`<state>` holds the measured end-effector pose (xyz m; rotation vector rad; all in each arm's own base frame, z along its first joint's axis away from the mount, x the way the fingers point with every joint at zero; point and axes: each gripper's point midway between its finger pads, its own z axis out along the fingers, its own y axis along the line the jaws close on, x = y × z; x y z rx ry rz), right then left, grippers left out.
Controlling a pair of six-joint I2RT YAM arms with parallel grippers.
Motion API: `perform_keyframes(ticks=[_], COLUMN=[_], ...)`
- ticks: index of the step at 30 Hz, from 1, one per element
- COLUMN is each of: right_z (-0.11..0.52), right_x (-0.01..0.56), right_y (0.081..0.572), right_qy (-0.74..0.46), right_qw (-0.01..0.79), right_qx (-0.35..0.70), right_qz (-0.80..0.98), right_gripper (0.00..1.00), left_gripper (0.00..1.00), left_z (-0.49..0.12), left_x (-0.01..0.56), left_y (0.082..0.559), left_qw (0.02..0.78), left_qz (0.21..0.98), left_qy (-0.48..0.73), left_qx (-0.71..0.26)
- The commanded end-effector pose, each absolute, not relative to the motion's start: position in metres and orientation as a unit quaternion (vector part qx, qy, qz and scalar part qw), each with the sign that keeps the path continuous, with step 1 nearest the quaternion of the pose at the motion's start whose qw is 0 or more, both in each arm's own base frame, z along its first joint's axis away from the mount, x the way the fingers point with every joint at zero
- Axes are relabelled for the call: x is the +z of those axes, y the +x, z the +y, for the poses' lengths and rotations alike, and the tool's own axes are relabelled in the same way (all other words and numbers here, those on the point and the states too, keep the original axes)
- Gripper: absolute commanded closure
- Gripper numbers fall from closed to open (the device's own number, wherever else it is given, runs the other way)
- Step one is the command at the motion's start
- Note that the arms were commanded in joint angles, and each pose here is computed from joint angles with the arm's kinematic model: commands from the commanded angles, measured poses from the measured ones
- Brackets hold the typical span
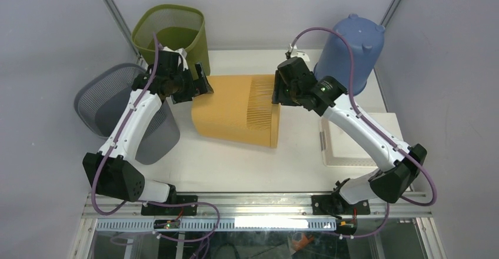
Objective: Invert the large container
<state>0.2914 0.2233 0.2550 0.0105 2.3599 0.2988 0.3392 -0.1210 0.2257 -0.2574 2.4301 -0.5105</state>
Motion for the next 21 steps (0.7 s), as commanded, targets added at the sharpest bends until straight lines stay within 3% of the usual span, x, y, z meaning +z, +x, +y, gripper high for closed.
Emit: perform_keyframes(ticks=[1, 6, 12, 21], right_z=[0.197, 0.189, 0.184, 0.173], right_x=[0.263, 0.256, 0.256, 0.244], right_y=[0.289, 0.286, 0.284, 0.282], right_qy=[0.026, 0.034, 0.036, 0.047], right_qw=[0.394, 0.391, 0.392, 0.384], right_qx=[0.084, 0.072, 0.064, 0.051], right_qz=[0.915, 0.917, 0.917, 0.921], right_gripper=[0.51, 0.54, 0.65, 0.66], left_gripper=[0.01, 0.01, 0.01, 0.01], left_z=[-0.134, -0.153, -0.173, -0.205], left_x=[0.234, 0.244, 0.265, 0.313], left_y=[0.344, 0.336, 0.333, 0.329], left_qw=[0.324, 0.310, 0.303, 0.298], left_qz=[0.915, 0.907, 0.888, 0.837], left_qy=[-0.061, -0.025, -0.006, 0.006], left_qx=[-0.231, -0.283, -0.346, -0.460])
